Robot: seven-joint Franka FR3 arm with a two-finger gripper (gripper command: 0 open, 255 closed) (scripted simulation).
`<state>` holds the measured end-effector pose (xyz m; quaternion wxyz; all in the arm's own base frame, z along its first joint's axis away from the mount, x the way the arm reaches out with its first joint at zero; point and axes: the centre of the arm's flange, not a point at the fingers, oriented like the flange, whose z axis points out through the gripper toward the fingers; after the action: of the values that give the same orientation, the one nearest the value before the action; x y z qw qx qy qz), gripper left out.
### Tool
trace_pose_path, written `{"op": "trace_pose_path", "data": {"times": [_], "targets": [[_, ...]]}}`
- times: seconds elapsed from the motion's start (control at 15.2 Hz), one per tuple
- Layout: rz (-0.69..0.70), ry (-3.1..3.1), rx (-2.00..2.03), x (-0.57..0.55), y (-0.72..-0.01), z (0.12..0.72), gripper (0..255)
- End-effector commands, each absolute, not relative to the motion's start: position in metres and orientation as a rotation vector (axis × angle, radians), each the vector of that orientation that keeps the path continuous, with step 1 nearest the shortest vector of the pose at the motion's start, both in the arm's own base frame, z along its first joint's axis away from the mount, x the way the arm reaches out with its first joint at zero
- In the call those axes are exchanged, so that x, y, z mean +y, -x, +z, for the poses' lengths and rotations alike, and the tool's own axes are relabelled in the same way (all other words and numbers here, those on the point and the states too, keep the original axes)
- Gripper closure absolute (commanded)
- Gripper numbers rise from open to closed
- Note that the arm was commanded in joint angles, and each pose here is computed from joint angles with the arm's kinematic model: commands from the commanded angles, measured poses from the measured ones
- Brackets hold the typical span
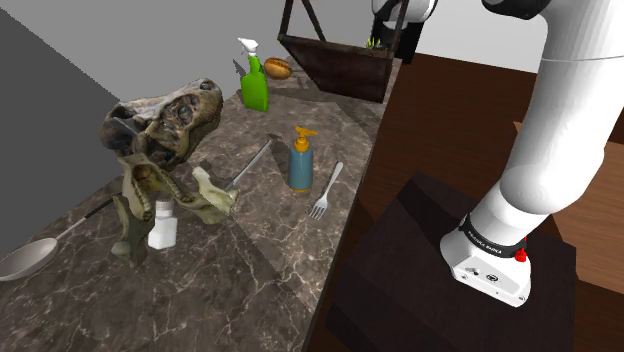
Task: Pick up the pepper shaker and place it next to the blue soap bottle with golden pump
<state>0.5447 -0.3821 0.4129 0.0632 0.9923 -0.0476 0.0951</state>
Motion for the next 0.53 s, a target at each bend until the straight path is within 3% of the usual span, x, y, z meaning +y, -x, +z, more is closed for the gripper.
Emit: {"op": "trace_pose_path", "data": {"times": [0.0, 0.46], "targets": [[0.224, -3.042, -0.128, -0.3727, -0.5506, 0.3863, 0], [0.224, -3.042, -0.128, -0.3735, -0.5518, 0.3781, 0]]}}
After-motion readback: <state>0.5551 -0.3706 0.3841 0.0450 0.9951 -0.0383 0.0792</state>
